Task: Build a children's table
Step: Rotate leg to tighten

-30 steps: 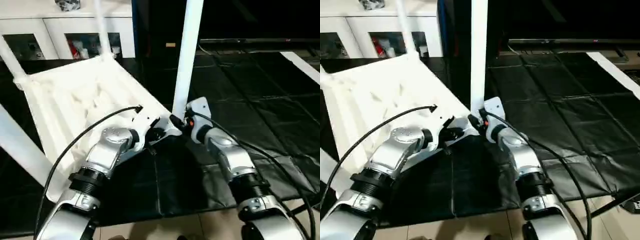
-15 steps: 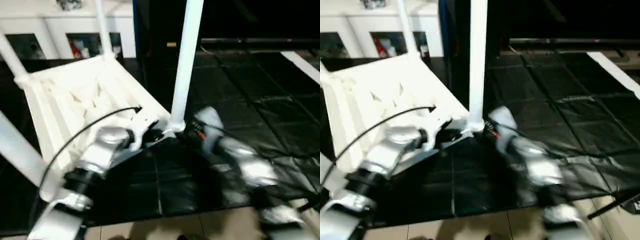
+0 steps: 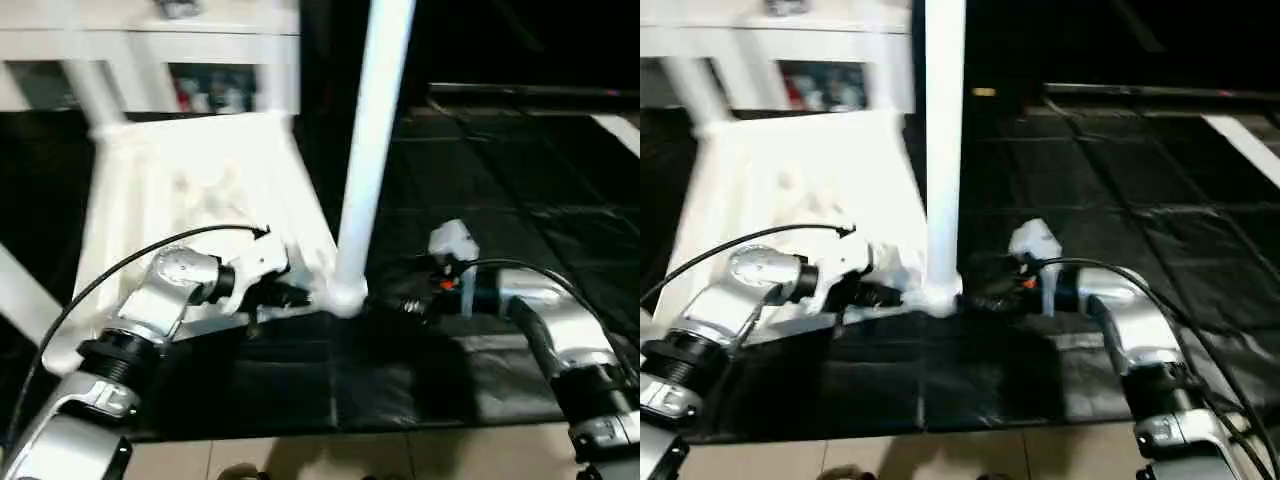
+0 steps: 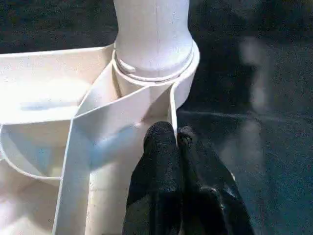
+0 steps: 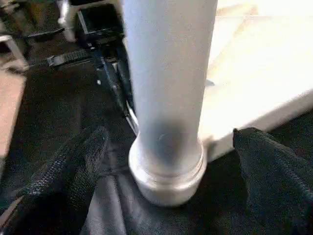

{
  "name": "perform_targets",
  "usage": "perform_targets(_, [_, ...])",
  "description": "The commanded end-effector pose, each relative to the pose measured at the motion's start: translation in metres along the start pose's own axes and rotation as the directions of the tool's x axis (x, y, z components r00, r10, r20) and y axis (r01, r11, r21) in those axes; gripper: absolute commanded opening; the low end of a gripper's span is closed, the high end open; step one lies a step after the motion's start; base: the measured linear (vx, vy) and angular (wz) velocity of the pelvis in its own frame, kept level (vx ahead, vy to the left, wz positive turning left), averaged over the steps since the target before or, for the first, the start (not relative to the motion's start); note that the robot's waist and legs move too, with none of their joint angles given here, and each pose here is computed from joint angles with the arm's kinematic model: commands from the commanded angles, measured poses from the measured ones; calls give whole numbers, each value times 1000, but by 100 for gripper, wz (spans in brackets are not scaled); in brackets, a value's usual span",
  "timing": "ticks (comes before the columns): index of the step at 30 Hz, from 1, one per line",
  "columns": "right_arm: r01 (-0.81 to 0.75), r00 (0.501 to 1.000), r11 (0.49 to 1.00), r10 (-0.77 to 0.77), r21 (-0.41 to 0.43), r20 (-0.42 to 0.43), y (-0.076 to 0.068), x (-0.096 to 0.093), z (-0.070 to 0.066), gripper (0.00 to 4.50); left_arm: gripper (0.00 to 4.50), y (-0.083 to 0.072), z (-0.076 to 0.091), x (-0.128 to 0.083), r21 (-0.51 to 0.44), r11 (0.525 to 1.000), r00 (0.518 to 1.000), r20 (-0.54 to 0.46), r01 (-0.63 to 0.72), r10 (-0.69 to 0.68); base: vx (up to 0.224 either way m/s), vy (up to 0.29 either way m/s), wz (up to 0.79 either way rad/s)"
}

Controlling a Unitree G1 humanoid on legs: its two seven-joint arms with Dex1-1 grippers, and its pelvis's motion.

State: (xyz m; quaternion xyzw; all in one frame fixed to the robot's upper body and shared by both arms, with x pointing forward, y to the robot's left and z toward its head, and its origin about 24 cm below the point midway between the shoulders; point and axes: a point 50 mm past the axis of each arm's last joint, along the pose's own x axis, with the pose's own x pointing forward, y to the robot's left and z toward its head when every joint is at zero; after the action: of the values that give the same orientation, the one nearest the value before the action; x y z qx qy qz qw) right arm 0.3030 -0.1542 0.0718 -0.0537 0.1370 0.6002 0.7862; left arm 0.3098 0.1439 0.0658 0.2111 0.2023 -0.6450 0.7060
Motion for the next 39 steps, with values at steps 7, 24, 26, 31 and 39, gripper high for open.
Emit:
perform_targets(7, [-148,986,988,145,-39,-84,4,7,0,424,0,-14,17,9,132,968,976,-10,215,-216,0,0,0])
perform_targets(24, [-241,967,971,241,13,-86,6,13,-2,283,0,-16,15,7,144,960,971,-30,238,-237,0,0,0])
perform_targets(26, [-244,966,970,245,14,-84,6,14,-2,262,0,-16,15,7,144,960,971,-31,238,-236,0,0,0])
perform_targets(31, [-253,964,967,254,20,-80,7,16,-3,222,0,-15,15,7,142,962,973,-34,232,-230,0,0,0])
perform_targets(39, [-244,968,969,245,35,-56,10,20,-4,201,0,-14,12,6,122,970,978,-32,208,-206,0,0,0])
